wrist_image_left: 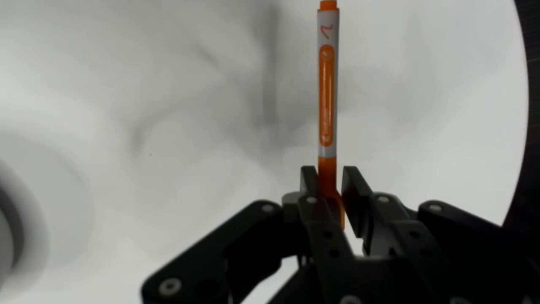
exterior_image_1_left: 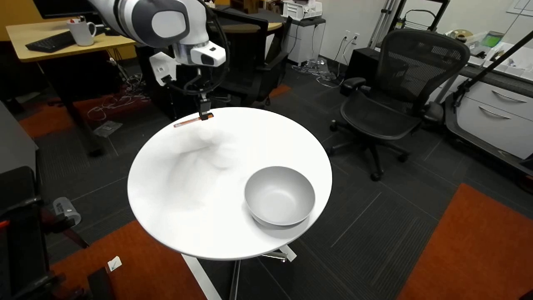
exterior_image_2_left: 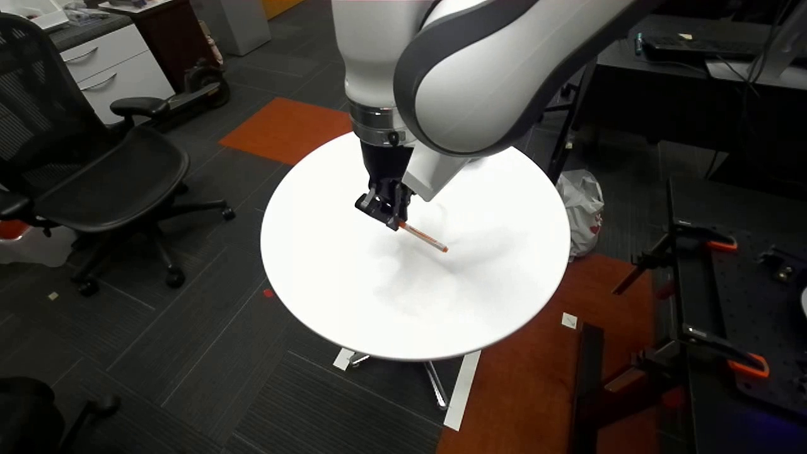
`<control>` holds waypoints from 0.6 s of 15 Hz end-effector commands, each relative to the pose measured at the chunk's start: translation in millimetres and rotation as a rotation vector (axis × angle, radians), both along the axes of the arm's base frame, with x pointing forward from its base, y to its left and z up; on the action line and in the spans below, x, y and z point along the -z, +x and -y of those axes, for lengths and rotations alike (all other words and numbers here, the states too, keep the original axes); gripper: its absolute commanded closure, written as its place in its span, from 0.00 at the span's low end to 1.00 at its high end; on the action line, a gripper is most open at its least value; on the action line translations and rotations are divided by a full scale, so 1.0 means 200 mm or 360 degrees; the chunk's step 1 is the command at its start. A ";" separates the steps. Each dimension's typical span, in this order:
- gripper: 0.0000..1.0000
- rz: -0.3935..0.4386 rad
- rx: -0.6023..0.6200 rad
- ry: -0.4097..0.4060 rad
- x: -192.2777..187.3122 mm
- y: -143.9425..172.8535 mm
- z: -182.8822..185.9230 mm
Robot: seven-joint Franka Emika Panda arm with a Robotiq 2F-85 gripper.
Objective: Move the pen to the left
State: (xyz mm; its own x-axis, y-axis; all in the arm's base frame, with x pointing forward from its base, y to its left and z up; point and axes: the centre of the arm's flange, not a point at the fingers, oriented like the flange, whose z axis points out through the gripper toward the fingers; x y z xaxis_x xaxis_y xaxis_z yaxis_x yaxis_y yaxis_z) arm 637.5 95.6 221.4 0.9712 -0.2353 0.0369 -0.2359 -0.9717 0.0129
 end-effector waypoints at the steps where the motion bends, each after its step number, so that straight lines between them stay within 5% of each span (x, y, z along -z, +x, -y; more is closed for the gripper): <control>1: 0.95 -0.0040 -0.0157 -0.0002 0.00 0.12 -0.07; 9: 0.95 -0.0043 -0.0386 0.0028 0.12 0.21 -0.19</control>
